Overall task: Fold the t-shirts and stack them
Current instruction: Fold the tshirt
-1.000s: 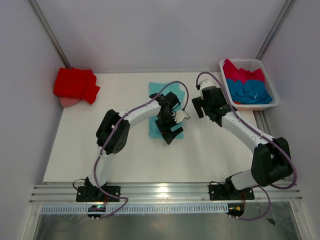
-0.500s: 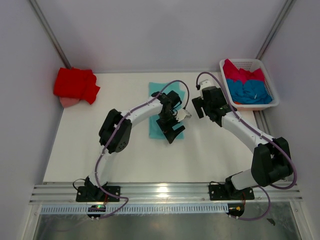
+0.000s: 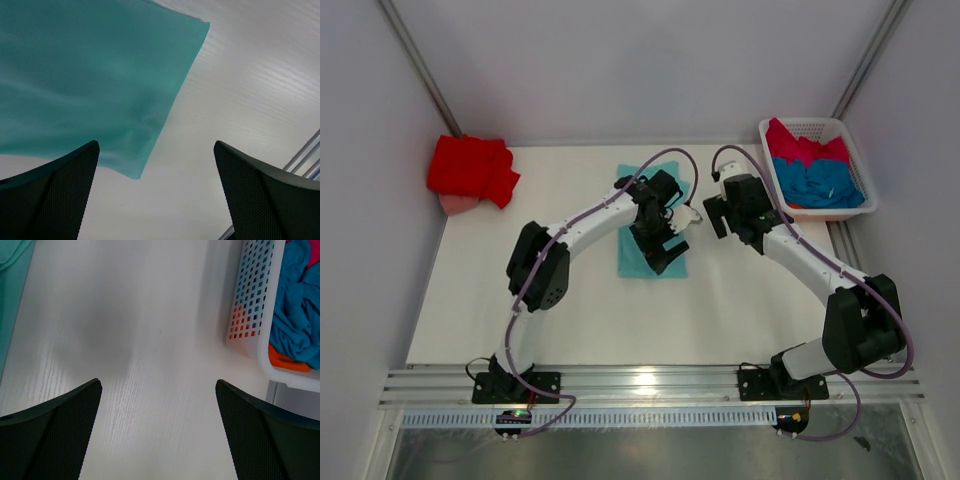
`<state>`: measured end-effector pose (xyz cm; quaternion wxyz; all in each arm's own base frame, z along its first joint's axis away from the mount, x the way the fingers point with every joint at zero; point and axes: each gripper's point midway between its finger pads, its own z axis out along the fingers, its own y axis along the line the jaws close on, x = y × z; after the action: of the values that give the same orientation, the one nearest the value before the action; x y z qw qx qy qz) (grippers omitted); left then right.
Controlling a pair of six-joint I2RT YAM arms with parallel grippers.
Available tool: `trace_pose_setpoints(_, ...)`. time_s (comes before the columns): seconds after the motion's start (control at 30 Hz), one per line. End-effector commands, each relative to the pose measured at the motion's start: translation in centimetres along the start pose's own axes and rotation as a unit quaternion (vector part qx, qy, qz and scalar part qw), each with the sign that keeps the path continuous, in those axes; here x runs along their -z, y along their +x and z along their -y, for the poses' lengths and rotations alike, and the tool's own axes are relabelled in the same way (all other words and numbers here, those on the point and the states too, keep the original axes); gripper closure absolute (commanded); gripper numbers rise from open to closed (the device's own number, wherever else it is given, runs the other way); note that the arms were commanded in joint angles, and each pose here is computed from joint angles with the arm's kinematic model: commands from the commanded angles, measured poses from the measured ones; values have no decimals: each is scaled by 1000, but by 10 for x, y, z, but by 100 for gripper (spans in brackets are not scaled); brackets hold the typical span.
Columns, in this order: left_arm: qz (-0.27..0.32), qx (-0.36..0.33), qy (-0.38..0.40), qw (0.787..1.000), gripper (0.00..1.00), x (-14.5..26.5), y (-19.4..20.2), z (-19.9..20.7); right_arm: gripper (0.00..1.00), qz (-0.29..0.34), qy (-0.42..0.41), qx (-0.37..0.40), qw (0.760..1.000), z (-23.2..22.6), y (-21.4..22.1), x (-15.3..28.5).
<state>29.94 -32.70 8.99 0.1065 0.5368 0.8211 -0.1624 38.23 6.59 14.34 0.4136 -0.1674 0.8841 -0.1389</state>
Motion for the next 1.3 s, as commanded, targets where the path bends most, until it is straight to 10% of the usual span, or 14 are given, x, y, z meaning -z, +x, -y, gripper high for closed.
trace_pose_setpoints(0.0, -20, -1, -20, 1000, 1, -11, 12, -9, 0, 34, -6, -11, 999, 2, -16, 9)
trace_pose_setpoints(0.5, -99, 56, 16, 993, 1, -65, 50, -8, 1, 34, -4, -6, 999, 3, -14, 10)
trace_pose_setpoints(0.93, -30, 23, -49, 998, 1, 6, 4, -20, 1, 37, -2, -8, 999, 5, -15, 12)
trace_pose_setpoints(1.27, -89, 54, -49, 993, 1, -30, 45, -28, 1, 38, -4, -7, 999, 5, -15, 13)
